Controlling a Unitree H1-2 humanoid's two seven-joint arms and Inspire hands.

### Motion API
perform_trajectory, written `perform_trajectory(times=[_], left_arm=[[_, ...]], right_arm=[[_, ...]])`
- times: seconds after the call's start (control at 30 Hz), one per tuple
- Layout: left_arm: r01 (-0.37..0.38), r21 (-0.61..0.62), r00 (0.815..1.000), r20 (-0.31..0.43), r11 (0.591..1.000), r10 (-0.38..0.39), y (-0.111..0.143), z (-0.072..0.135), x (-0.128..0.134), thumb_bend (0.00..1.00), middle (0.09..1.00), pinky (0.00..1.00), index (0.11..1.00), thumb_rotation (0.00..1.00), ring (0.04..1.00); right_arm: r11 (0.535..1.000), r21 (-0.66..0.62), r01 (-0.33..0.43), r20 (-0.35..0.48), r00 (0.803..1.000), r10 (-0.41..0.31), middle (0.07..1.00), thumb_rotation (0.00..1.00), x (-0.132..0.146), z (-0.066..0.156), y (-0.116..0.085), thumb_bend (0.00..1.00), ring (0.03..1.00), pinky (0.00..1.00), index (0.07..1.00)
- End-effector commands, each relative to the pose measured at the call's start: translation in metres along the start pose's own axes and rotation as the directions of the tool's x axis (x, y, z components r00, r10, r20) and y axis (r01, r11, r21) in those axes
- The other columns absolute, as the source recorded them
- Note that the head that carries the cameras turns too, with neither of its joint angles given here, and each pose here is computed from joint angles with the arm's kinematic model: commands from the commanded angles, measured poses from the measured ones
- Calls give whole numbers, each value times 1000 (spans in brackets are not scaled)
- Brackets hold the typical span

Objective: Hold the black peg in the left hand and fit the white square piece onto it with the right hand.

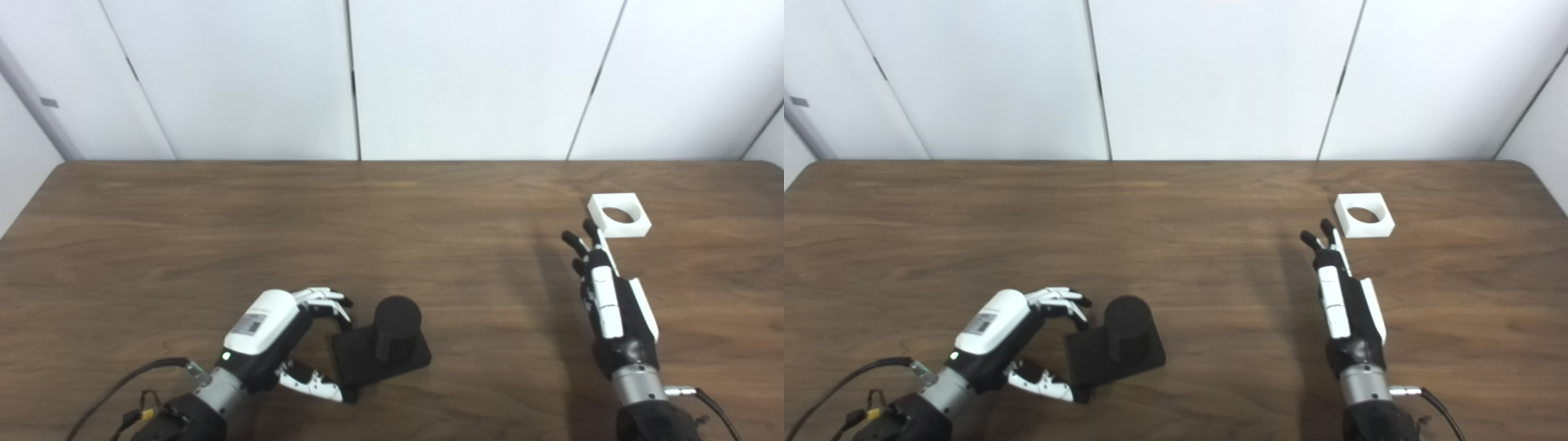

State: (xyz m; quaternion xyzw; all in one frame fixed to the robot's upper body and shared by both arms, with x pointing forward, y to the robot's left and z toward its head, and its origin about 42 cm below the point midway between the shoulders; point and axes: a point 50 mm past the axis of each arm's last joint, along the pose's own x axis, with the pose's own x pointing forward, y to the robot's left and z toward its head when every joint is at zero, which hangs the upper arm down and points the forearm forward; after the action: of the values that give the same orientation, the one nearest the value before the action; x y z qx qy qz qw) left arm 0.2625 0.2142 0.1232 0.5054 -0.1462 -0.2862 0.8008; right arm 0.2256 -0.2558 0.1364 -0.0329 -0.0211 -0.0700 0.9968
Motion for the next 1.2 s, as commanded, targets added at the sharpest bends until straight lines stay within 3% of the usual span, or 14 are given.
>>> perform_trajectory(times=[0.0, 0.17, 0.37, 0.73, 0.9, 1.07, 1.17], left_arm=[[146, 70, 989, -36, 987, -144, -27, -2, 1, 516, 771, 874, 487, 52, 827], [185, 205, 983, -43, 961, -180, -34, 5, 17, 515, 772, 891, 488, 57, 832], [198, 263, 980, -37, 944, -195, -38, 9, 31, 515, 761, 872, 489, 59, 821], [185, 270, 983, -38, 945, -182, -38, 10, 35, 513, 758, 875, 489, 59, 823], [174, 270, 985, -37, 947, -171, -36, 9, 30, 514, 755, 857, 489, 58, 817], [166, 271, 986, -25, 948, -165, -35, 12, 26, 515, 747, 841, 489, 57, 808], [164, 267, 986, -30, 950, -162, -36, 13, 25, 516, 748, 841, 489, 57, 808]], right_arm=[[998, 51, 30, -21, 999, -29, 922, 1000, -24, -2, 9, 582, 1000, 1000, 1000], [999, 42, 30, -22, 999, -30, 918, 1000, -25, -1, 11, 583, 1000, 1000, 1000], [999, 31, 31, -34, 999, -30, 912, 1000, -26, 0, 13, 587, 1000, 1000, 1000], [998, 52, 34, -40, 999, -32, 920, 1000, -27, 1, 15, 586, 1000, 1000, 1000], [998, 16, 55, -8, 998, -55, 901, 1000, -24, 13, 7, 544, 978, 1000, 992], [988, -151, 37, 31, 999, -33, 898, 1000, -20, 32, -19, 473, 951, 984, 977], [927, -371, 52, 60, 998, -32, 892, 858, -16, 45, -39, 528, 910, 920, 926]])
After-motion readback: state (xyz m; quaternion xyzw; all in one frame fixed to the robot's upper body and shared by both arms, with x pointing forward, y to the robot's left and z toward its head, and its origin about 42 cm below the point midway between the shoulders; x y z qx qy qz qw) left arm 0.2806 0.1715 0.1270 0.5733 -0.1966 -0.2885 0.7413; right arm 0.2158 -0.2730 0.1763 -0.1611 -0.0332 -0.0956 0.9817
